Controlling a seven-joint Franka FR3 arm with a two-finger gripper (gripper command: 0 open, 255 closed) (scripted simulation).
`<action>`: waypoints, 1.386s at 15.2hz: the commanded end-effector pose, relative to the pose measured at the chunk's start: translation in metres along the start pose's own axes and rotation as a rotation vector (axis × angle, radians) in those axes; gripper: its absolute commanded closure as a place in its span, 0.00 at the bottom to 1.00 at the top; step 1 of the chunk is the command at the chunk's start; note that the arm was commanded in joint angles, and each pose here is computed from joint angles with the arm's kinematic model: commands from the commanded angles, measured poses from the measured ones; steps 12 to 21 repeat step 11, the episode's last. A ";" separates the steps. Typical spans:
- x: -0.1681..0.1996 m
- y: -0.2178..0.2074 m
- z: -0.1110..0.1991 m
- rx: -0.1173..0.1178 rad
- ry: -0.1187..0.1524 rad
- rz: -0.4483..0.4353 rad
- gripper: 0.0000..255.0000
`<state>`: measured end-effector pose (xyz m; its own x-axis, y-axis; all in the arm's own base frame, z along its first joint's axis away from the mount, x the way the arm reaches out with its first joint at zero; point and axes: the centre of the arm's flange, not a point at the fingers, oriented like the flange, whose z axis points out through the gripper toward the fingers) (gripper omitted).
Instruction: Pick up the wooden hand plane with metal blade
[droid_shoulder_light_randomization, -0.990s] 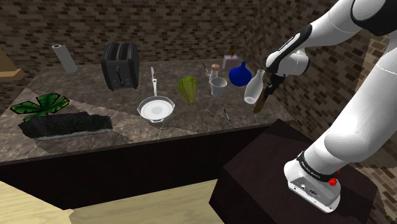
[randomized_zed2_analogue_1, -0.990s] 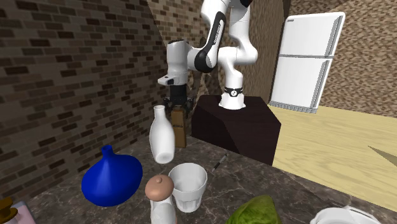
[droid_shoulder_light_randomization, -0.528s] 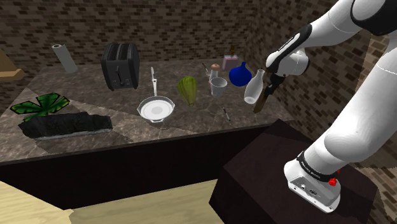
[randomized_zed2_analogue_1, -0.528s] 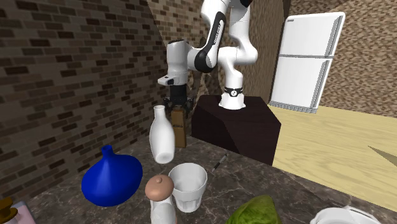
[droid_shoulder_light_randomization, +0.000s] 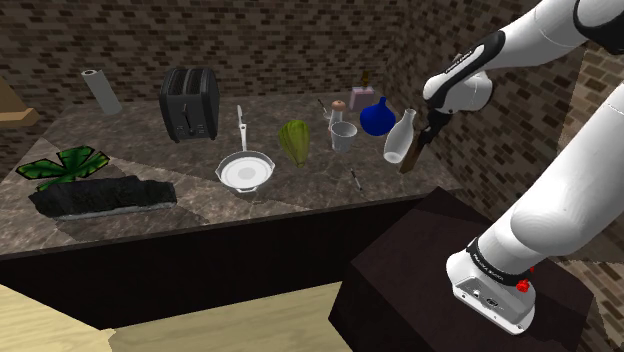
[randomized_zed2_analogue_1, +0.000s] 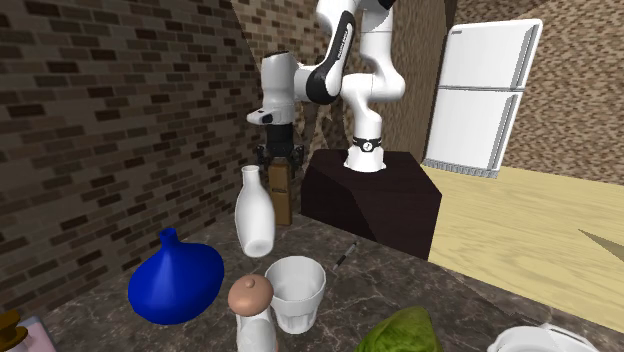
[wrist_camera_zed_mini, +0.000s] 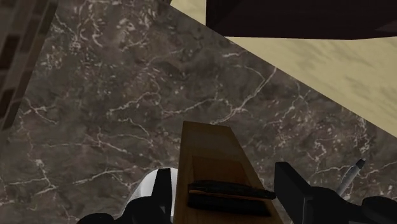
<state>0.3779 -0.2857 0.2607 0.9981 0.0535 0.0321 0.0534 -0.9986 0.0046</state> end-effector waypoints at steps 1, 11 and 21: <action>0.000 0.000 -0.010 0.000 0.000 0.000 1.00; 0.002 0.000 -0.053 0.000 0.000 0.000 1.00; 0.002 0.000 -0.053 0.000 0.000 0.000 1.00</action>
